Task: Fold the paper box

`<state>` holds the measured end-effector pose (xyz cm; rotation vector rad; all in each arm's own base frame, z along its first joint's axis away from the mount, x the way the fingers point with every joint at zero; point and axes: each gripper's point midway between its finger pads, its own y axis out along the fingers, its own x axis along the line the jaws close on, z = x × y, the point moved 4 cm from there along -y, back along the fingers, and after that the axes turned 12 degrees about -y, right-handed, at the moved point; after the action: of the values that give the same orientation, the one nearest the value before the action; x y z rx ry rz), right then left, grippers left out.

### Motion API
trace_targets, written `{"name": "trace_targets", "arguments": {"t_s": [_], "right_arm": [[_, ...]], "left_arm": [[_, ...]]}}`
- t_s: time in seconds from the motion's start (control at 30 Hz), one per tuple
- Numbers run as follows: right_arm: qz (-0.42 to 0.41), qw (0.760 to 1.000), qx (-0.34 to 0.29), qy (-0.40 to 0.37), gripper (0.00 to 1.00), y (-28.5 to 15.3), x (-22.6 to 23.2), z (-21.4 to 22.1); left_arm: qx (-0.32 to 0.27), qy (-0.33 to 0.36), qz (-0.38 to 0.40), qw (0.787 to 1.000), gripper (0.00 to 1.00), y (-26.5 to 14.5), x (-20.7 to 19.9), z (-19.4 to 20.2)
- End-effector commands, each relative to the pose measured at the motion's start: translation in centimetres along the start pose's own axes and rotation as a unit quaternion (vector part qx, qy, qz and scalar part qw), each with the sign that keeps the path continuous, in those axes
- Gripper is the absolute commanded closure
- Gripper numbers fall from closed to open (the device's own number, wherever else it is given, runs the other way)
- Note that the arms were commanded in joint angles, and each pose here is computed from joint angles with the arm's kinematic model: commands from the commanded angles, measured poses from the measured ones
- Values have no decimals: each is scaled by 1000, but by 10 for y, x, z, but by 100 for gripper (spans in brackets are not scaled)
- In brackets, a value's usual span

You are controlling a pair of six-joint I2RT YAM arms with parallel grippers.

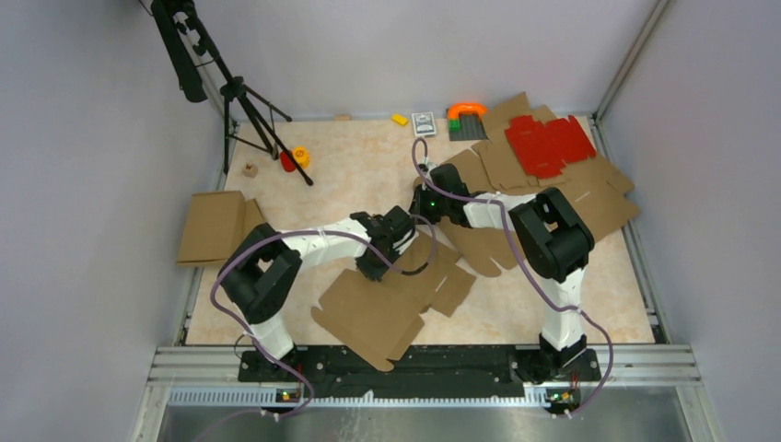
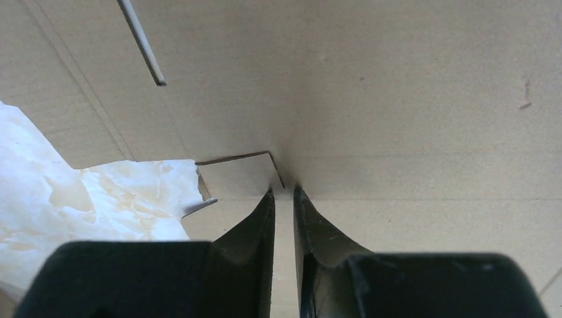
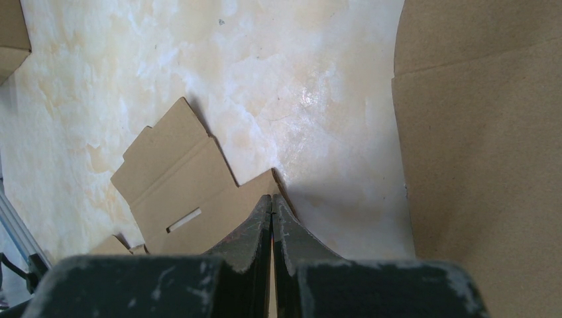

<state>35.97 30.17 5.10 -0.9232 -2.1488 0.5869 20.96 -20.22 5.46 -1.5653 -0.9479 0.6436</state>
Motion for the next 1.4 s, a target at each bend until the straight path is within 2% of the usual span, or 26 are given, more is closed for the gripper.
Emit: {"name": "trace_targets", "arguments": {"t_s": [0.0, 0.13, 0.23, 0.77, 0.83, 0.87, 0.9, 0.97, 1.13, 1.37], "right_arm": [[51, 998, 41, 0, 100, 7, -23, 23], [51, 998, 41, 0, 100, 6, -23, 23], [50, 998, 40, 0, 100, 6, -23, 23], [51, 998, 40, -1, 100, 6, -23, 23], [51, 998, 40, -1, 100, 6, -23, 23], [51, 998, 40, -1, 100, 6, -23, 23], [51, 998, 40, -1, 100, 6, -23, 23], [51, 998, 41, 0, 100, 6, -23, 23], [51, 998, 41, 0, 100, 6, -23, 23], [51, 998, 40, -1, 100, 6, -23, 23]], "left_arm": [[23, -53, 57, 997, 82, 8, -5, 3], [39, -90, 80, 992, 81, 12, 2, 2], [29, -112, 86, 990, 82, 10, 8, -4], [-96, -177, 115, 973, 83, -70, 31, -30], [-115, -196, 104, 968, 86, -74, 40, -32], [-126, -212, 95, 964, 90, -75, 46, -34], [-135, -228, 86, 960, 99, -75, 52, -35], [-143, -250, 82, 954, 100, -73, 59, -38], [-107, -267, 107, 952, 100, -51, 49, -40], [-32, -285, 102, 953, 100, -5, 39, -19]]}}
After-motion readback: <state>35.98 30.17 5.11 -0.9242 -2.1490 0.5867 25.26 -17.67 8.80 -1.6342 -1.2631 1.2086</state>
